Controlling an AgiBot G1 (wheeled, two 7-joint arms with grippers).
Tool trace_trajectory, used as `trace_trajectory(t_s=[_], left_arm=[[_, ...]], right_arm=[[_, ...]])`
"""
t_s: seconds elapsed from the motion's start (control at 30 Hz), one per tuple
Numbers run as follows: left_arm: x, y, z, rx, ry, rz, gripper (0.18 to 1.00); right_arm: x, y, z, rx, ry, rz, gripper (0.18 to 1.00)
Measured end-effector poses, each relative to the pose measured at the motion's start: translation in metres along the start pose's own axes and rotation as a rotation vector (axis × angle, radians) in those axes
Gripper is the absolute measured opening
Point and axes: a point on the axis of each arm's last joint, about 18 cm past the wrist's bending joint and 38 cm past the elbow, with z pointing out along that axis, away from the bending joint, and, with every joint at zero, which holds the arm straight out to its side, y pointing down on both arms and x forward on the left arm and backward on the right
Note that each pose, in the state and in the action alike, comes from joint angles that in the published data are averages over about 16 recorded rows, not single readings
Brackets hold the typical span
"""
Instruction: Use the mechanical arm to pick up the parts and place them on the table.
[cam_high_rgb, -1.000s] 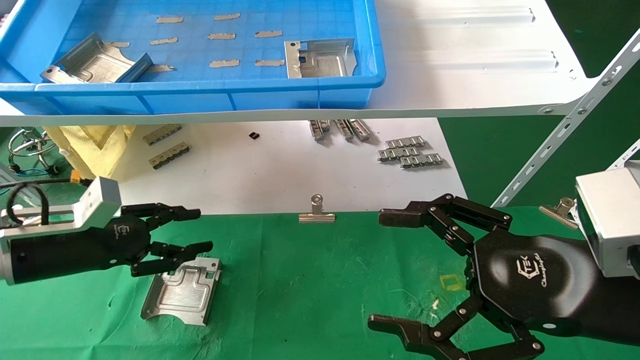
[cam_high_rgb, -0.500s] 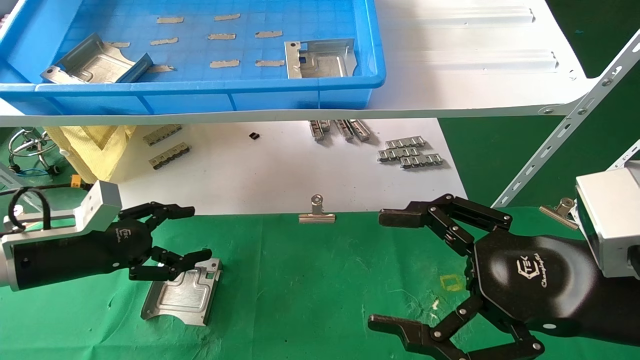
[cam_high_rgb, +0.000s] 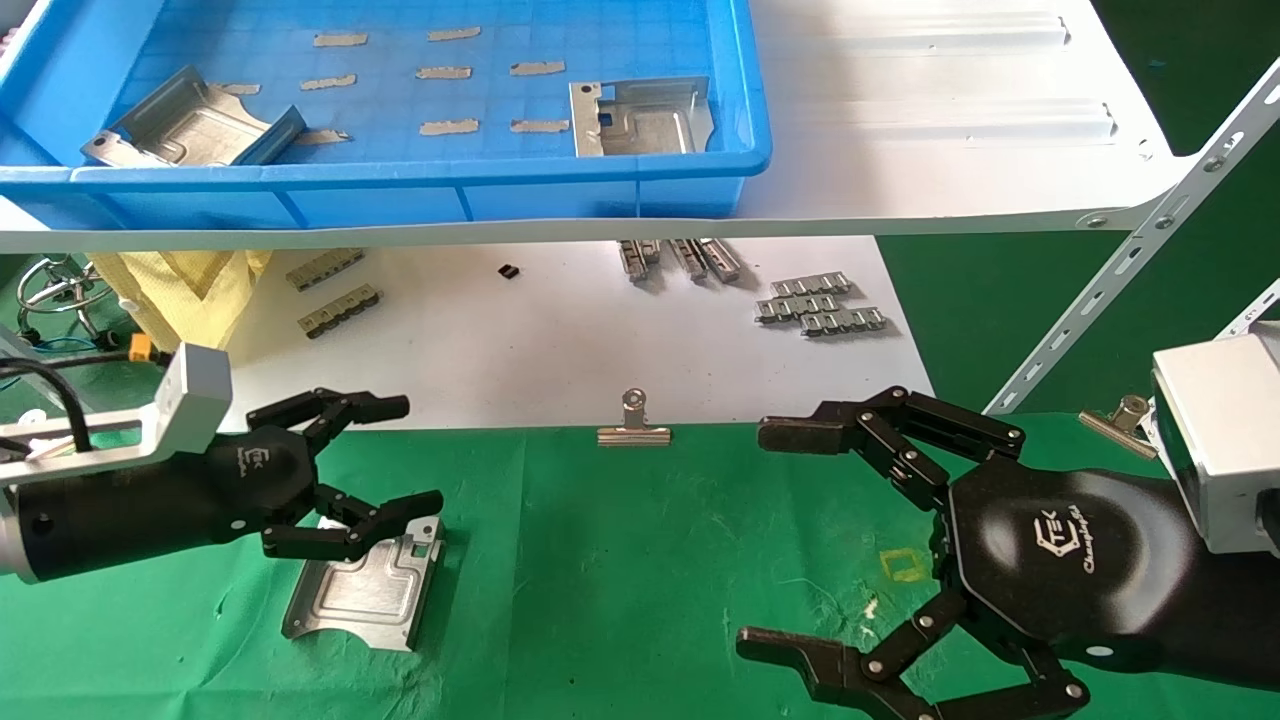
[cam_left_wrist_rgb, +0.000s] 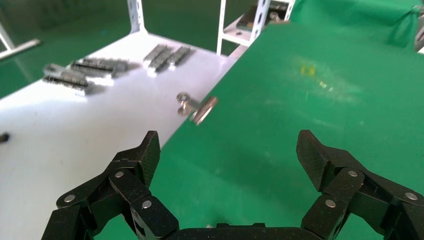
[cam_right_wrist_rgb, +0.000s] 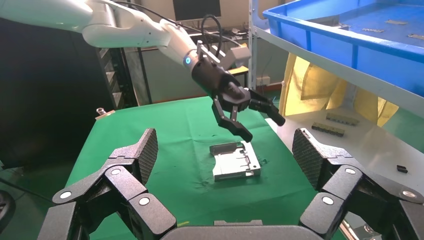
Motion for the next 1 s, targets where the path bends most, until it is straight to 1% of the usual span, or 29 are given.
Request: trace_trajectory(t_s=[0.5, 1.0], left_arm=[[0.026, -0.034, -0.002, 0.098, 0.072, 0.017, 1.001], [0.065, -0.070, -0.009, 0.164, 0.162, 0.044, 1.001]], right_arm=[[0.000, 0.000, 0.000, 0.000, 0.000, 0.000, 1.001], [0.000, 0.000, 0.000, 0.000, 0.000, 0.000, 1.001]])
